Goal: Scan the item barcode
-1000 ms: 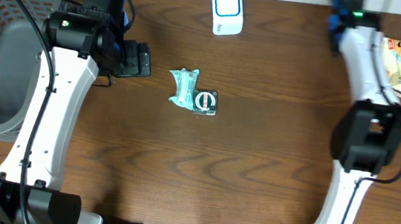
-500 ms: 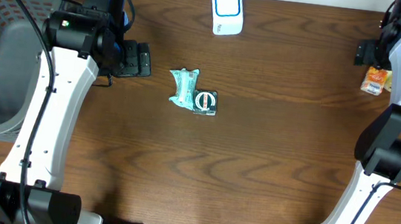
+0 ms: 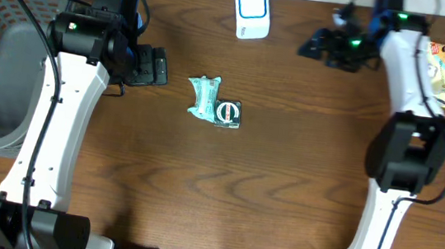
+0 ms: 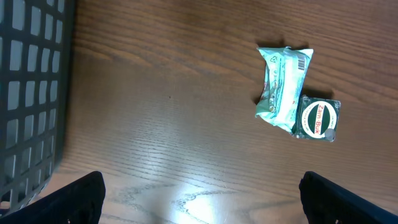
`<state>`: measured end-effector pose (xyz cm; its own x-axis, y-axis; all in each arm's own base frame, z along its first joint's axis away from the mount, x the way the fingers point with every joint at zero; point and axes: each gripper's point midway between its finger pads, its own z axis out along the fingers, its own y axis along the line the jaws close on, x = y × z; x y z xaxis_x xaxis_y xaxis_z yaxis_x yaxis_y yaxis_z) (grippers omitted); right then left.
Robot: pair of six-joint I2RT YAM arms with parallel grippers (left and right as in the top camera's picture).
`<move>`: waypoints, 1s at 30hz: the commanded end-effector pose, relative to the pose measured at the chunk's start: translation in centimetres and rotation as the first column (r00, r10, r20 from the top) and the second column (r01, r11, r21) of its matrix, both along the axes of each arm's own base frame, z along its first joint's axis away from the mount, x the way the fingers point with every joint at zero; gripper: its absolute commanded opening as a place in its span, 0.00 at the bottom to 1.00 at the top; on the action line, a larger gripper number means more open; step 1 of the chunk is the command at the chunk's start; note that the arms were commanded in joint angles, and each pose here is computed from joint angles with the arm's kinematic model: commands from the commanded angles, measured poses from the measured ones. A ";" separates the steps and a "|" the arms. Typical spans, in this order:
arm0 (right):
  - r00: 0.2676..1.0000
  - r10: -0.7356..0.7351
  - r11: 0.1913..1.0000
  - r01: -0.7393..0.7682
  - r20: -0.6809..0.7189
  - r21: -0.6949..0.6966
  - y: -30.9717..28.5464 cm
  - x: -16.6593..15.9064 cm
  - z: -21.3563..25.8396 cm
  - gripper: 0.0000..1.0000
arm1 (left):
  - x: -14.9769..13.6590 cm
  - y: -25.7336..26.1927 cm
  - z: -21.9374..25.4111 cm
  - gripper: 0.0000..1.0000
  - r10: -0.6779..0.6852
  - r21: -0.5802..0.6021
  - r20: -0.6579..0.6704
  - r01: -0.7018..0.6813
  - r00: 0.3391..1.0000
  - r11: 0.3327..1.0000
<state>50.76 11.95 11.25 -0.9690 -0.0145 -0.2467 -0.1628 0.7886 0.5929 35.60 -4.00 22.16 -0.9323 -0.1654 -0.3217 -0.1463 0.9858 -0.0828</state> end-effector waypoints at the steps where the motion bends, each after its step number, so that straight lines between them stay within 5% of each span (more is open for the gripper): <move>1: 0.992 0.122 0.991 -0.121 0.018 -0.058 6.5 -2.3 0.8 0.93 | 0.0 0.1 -0.3 0.98 -0.002 0.008 -0.009 0.002 1.000 1.000; 6: 0.994 0.106 0.934 -0.099 0.002 -0.343 11.0 -4.2 -2.1 0.94 | 0.0 0.1 -0.3 0.98 -0.002 0.008 -0.009 0.002 1.000 1.000; 11: 0.981 0.189 0.912 -0.162 0.037 -0.377 16.5 -6.4 -2.3 0.92 | 0.0 0.1 -0.3 0.98 -0.002 0.008 -0.009 0.002 1.000 1.000; 15: 0.996 0.084 0.871 -0.058 0.033 -0.489 16.7 -7.5 -2.9 0.93 | 0.0 0.1 -0.3 0.98 -0.002 0.008 -0.009 0.002 1.000 1.000; 30: 0.982 0.181 0.913 -0.143 0.063 -0.383 23.3 -8.2 -5.6 0.79 | 0.0 0.1 -0.3 0.98 -0.002 0.008 -0.009 0.002 1.000 1.000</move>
<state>43.41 34.21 7.90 -0.9110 -0.2621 -0.3185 -0.3426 0.9108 0.2304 35.60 -4.00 22.16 -0.9323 -0.1654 -0.3217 -0.1463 0.9858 -0.0828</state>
